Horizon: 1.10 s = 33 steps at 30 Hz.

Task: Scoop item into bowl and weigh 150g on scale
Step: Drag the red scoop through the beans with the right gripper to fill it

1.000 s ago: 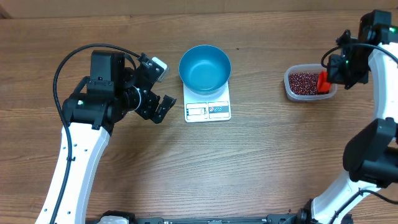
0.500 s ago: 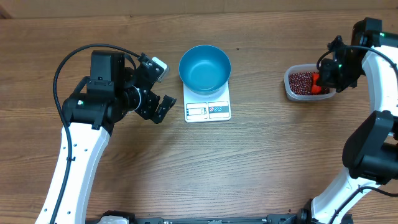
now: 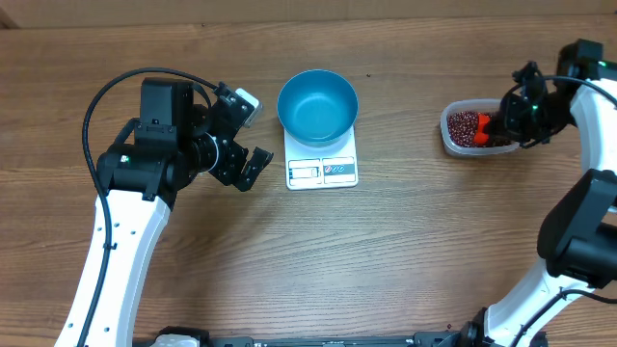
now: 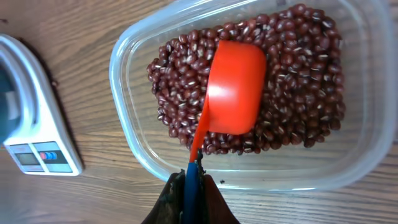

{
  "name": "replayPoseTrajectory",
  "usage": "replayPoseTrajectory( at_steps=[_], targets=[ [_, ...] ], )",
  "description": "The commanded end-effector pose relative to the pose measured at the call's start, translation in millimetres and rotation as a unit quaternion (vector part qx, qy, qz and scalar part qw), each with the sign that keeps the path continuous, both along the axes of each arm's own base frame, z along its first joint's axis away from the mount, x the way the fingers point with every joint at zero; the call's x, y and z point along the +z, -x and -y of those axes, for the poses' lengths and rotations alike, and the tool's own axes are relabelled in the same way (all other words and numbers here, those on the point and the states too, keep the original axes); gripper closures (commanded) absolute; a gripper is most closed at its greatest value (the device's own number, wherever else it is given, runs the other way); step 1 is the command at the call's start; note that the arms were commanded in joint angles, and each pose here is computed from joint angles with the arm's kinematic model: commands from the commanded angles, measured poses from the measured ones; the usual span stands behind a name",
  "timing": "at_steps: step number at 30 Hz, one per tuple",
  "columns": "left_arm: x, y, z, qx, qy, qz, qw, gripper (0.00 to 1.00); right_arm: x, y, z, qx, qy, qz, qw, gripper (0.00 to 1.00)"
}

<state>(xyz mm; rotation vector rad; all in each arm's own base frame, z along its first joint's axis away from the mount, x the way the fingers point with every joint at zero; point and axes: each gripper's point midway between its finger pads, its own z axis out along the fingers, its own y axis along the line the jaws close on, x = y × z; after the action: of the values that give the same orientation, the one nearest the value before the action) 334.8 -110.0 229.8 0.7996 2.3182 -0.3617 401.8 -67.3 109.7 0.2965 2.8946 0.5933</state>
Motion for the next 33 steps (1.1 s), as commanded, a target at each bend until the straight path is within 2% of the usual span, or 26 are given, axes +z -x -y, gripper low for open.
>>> replayPoseTrajectory(
  at_steps=[1, 9, 25, 33],
  targets=[
    [-3, -1, -1, -0.008, -0.007, 0.003, 1.0, 0.0, 3, 1, -12, 0.009, -0.07, 0.014, 0.997, 0.96],
    [-3, -1, -1, -0.008, -0.007, 0.003, 1.0, 0.01, 12, 3, 2, -0.025, -0.129, 0.035, 0.991, 0.96],
    [-3, -1, -1, -0.008, -0.007, 0.003, 1.0, 0.0, -14, 20, 9, -0.078, -0.226, 0.051, 0.97, 0.96],
    [-3, -1, -1, -0.009, -0.007, 0.003, 1.0, 0.0, 4, 12, 7, -0.088, -0.282, 0.085, 0.951, 0.96]
  ],
)
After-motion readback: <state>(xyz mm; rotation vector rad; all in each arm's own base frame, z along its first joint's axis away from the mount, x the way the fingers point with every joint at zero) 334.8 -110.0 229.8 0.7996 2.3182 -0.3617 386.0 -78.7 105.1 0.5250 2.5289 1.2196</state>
